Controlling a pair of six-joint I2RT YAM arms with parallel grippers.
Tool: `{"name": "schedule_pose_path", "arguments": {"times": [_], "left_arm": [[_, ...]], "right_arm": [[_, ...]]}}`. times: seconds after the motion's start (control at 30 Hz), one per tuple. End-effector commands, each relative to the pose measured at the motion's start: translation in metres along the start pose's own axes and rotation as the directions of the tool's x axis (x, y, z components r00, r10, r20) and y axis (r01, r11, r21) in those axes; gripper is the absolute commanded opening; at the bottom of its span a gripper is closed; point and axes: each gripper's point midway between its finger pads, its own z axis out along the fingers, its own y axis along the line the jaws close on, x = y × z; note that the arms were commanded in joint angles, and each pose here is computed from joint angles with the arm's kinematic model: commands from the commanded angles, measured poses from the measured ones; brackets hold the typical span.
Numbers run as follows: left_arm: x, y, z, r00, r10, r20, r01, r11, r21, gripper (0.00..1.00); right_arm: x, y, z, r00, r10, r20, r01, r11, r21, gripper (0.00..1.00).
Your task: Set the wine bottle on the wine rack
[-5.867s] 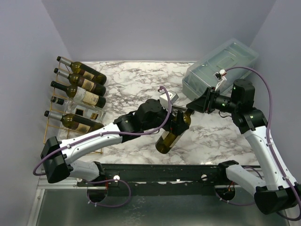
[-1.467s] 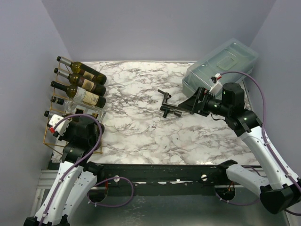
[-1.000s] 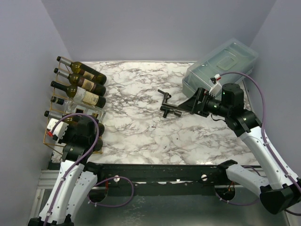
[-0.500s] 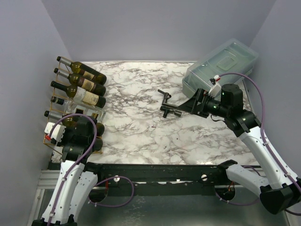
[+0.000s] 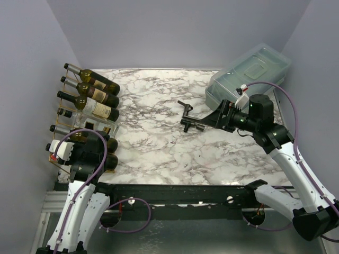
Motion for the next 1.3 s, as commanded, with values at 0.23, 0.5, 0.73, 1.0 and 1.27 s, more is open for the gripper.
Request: {"name": "schedule_pose_path", "arguments": {"times": [0.23, 0.5, 0.73, 1.0, 1.27], "left_arm": [[-0.031, -0.023, -0.013, 0.997, -0.038, -0.072, 0.044, 0.995, 0.088, 0.66], [-0.079, -0.043, -0.037, 0.980, -0.129, -0.153, 0.165, 0.954, 0.252, 0.86], [-0.110, -0.114, -0.078, 0.979, 0.008, -0.202, 0.118, 0.790, 0.601, 0.87], [-0.140, -0.196, -0.161, 0.968, 0.171, -0.181, 0.111, 0.354, 0.929, 0.96], [-0.154, -0.246, -0.247, 0.922, 0.323, -0.214, 0.254, -0.088, 0.963, 0.99]], "right_arm": [[-0.014, 0.018, -0.017, 0.995, -0.087, 0.038, 0.088, 0.996, -0.007, 0.92], [-0.043, 0.030, -0.039, 0.972, -0.192, 0.132, 0.185, 0.981, 0.065, 0.94], [-0.080, 0.053, -0.087, 0.905, -0.289, 0.312, 0.251, 0.955, 0.155, 0.97], [-0.107, 0.059, -0.165, 0.762, -0.406, 0.505, 0.254, 0.904, 0.343, 1.00], [-0.119, 0.061, -0.228, 0.619, -0.461, 0.636, 0.191, 0.873, 0.448, 1.00]]}}
